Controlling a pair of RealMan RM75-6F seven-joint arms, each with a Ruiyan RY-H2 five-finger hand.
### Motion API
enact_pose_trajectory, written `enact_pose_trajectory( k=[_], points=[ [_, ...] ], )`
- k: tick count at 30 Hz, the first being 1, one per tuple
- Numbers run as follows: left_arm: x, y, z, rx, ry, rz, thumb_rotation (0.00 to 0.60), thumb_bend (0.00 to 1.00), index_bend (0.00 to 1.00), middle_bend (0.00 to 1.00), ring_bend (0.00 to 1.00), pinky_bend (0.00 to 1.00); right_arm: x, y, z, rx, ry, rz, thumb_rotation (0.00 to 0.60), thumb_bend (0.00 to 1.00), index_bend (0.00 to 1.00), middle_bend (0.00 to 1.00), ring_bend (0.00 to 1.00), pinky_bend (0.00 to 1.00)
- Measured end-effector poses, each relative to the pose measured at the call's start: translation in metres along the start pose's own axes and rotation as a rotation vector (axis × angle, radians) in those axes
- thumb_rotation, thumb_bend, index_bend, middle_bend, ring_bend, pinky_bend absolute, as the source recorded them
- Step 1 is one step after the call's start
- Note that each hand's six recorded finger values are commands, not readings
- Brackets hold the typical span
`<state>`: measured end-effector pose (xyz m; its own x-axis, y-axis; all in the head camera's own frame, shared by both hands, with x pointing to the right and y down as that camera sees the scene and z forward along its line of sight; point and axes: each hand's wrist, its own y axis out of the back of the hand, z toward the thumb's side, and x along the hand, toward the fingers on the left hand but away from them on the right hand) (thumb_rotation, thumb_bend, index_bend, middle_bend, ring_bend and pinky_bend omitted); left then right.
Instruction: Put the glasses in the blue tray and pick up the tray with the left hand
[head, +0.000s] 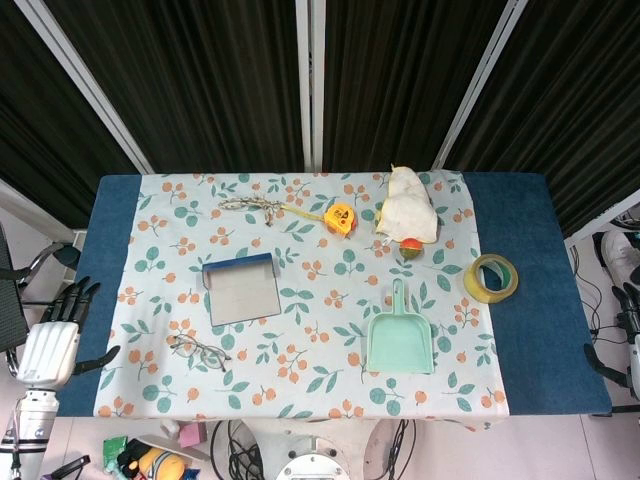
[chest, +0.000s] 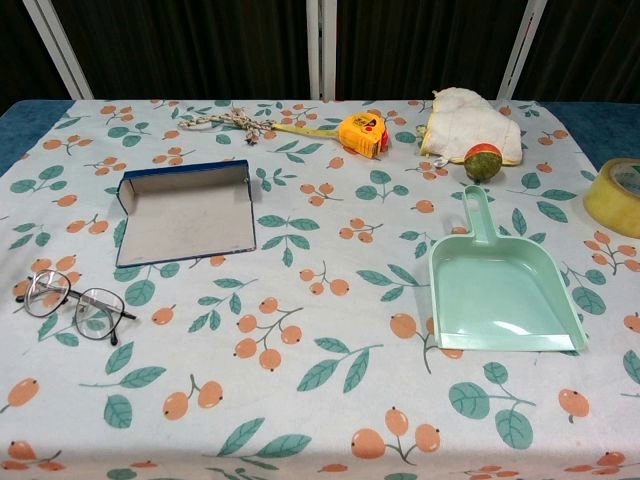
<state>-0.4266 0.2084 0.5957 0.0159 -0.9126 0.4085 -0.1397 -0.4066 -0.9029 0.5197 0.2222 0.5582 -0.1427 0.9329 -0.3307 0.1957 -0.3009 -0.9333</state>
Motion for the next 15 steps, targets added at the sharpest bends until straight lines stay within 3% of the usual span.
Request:
enact_pose_trajectory(
  k=[3,7,11,15],
  points=[
    [0.0,0.001,0.0,-0.004,0.006,0.004,0.516,0.18,0.0,0.0,0.03,0.16,-0.001,0.001,-0.002,0.001,0.001,-0.004,0.6,0.21,0.0,0.0,0.0,0.0],
    [-0.001,-0.004,0.01,-0.023,-0.035,-0.01,0.596,0.21,0.06,0.0,0.03,0.16,0.001,0.002,-0.005,-0.014,-0.006,-0.008,0.6,0.21,0.0,0.0,0.0,0.0],
    [0.0,-0.019,0.031,-0.023,-0.122,-0.072,0.6,0.21,0.15,0.0,0.03,0.16,0.002,0.007,-0.006,-0.012,-0.011,-0.029,0.6,0.21,0.0,0.0,0.0,0.0],
    [0.005,-0.041,0.053,-0.018,-0.192,-0.16,0.6,0.21,0.19,0.0,0.03,0.16,0.002,0.013,-0.004,0.0,-0.009,-0.044,0.6,0.21,0.0,0.0,0.0,0.0]
  ],
)
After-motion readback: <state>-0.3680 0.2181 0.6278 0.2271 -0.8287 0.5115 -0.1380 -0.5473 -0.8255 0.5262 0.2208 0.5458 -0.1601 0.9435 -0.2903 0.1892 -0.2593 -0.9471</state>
